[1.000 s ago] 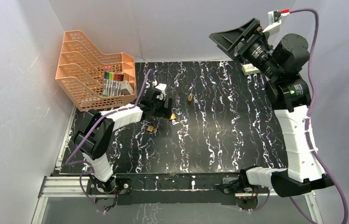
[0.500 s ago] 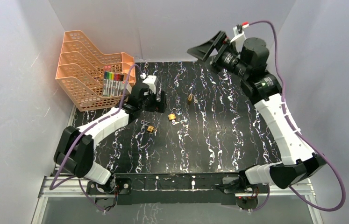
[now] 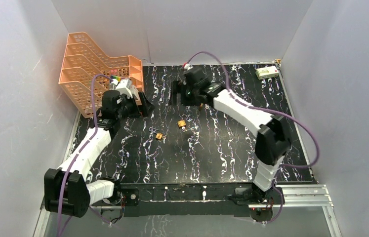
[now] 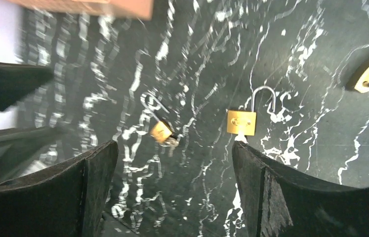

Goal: Lock with the key
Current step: Pick up the lock from the center of the board.

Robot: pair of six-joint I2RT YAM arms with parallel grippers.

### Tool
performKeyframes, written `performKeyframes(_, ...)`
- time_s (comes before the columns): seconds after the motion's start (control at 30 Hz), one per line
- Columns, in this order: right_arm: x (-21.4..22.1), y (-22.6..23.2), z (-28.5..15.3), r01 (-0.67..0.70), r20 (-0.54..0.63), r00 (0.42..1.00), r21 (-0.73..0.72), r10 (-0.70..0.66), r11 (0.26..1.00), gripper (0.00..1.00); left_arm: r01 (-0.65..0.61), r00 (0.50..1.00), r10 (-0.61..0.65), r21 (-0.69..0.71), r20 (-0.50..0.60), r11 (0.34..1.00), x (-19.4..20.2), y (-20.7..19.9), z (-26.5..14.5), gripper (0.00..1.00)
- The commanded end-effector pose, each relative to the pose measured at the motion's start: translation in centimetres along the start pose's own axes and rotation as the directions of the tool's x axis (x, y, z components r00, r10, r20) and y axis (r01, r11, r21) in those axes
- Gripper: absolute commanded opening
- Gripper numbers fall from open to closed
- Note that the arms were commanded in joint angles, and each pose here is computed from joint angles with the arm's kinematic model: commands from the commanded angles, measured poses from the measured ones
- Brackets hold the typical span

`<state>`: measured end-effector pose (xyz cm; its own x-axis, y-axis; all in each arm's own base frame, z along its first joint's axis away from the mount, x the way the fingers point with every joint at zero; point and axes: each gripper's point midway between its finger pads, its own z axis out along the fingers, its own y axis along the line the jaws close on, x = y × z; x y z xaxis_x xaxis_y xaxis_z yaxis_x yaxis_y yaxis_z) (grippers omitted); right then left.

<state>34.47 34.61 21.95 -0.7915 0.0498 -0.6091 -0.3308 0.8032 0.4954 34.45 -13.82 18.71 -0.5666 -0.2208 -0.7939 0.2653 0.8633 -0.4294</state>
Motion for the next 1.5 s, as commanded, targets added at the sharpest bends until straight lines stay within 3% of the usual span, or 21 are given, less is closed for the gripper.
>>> performKeyframes(0.0,3.0,-1.1,2.9,0.132,-0.061,0.990,0.125,-0.125,0.983,0.91,0.070,0.996,-0.065,0.102,-0.056,0.992,1.4,-1.1,-1.8,0.97)
performKeyframes(0.23,7.8,-3.3,7.2,0.164,-0.178,0.975,0.180,-0.131,0.970,0.83,0.071,0.997,-0.064,0.146,-0.052,0.987,1.9,-1.4,-3.2,0.98)
performKeyframes(0.47,10.5,-6.6,8.5,0.234,-0.244,0.956,0.297,-0.164,0.926,0.75,0.067,0.997,-0.058,0.172,-0.057,0.983,2.6,-1.7,-3.8,0.98)
performKeyframes(0.9,12.6,-8.5,10.5,0.240,-0.263,0.951,0.310,-0.159,0.920,0.63,0.064,0.996,-0.052,0.178,-0.071,0.982,3.2,-1.5,-3.9,0.98)
performKeyframes(1.47,13.0,-11.0,11.2,0.243,-0.265,0.952,0.349,-0.154,0.905,0.61,0.067,0.995,-0.052,0.181,-0.085,0.981,3.5,-1.2,-3.6,0.98)
